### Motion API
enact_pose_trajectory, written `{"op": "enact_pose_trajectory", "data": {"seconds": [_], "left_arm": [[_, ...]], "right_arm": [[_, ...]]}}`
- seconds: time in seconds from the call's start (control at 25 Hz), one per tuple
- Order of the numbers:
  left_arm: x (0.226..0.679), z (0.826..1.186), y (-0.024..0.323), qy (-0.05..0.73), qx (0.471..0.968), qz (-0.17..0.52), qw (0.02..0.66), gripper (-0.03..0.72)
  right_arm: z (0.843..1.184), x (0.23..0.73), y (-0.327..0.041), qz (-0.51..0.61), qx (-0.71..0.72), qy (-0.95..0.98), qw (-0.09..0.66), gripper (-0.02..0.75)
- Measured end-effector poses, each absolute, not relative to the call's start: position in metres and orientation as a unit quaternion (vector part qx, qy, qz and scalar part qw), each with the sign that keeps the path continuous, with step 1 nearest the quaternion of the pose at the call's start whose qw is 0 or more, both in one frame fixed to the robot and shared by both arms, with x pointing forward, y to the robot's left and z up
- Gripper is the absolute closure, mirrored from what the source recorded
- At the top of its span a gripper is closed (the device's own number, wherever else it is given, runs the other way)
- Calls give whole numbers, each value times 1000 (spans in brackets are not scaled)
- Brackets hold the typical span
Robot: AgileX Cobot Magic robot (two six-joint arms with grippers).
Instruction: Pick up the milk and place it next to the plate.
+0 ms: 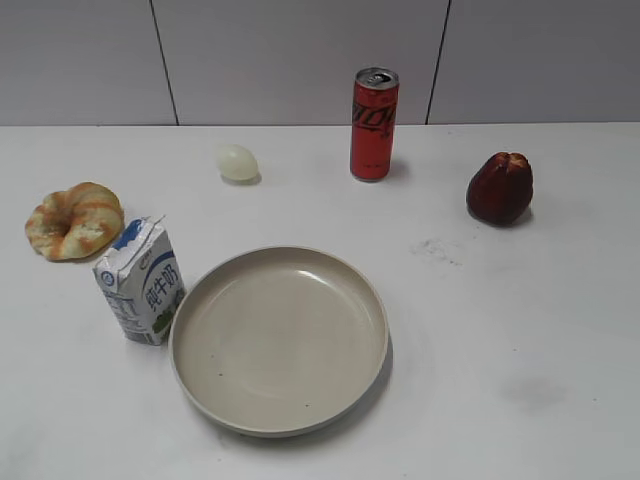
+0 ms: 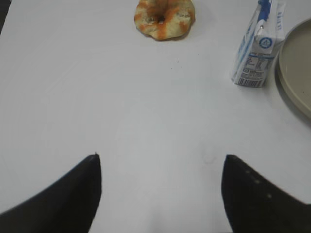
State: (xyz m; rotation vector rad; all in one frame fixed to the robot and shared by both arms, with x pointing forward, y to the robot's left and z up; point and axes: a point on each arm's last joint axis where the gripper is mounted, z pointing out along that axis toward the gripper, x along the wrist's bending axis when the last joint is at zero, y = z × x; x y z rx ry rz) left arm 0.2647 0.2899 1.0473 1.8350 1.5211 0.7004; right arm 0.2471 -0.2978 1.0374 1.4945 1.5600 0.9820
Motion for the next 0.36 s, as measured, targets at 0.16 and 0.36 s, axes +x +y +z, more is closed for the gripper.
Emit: {"op": "enact_pose_trajectory", "data": {"seconds": [0.16, 0.36], "left_arm": [[260, 1048, 290, 581, 690, 280, 330, 109], [242, 1050, 291, 577, 655, 332, 358, 109]], "right_arm": [[1037, 247, -298, 384, 584, 609, 375, 272], [1037, 247, -298, 384, 584, 609, 375, 272]]}}
